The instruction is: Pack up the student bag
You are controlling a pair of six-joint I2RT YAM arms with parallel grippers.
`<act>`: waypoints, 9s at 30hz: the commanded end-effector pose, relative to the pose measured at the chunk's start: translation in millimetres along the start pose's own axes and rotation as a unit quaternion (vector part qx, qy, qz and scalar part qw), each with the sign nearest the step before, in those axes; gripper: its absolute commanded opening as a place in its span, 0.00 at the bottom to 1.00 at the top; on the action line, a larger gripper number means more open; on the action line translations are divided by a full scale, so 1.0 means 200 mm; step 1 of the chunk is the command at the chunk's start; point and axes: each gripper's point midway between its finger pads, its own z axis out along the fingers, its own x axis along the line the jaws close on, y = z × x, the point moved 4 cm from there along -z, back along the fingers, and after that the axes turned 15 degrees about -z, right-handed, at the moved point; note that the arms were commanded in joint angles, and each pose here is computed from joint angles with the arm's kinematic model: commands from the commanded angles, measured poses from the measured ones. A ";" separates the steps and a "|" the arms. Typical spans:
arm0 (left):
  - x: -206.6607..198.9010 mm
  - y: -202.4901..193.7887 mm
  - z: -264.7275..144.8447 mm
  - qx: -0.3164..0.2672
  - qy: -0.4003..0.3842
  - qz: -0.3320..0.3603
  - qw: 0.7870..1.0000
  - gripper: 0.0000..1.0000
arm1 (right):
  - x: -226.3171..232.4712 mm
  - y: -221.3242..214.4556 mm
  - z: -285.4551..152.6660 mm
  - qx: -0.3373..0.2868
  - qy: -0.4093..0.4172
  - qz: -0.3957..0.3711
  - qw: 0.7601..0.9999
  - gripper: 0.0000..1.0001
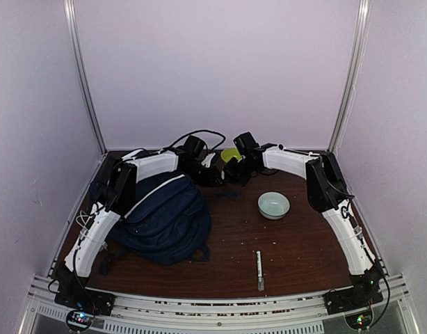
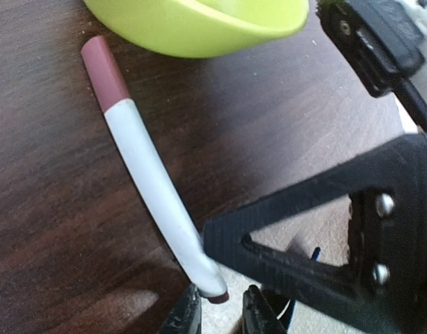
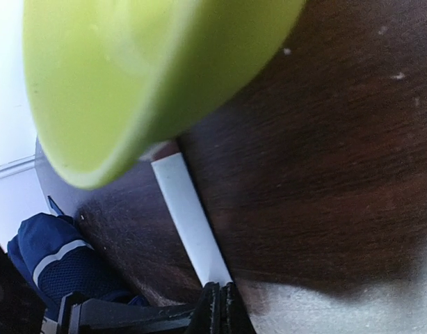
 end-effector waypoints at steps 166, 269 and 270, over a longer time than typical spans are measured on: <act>-0.13 0.01 0.03 -0.047 0.179 0.137 0.973 0.22 | -0.22 0.41 -1.25 -0.320 -0.194 -0.252 0.892 0.55; -0.07 0.45 -0.51 -0.137 -0.006 0.036 0.990 0.52 | 0.12 0.03 -0.03 -0.120 -0.046 0.021 0.991 0.37; -0.06 0.43 -0.51 -0.134 -0.007 0.039 0.990 0.52 | 0.12 0.03 -0.02 -0.116 -0.048 0.015 0.992 0.37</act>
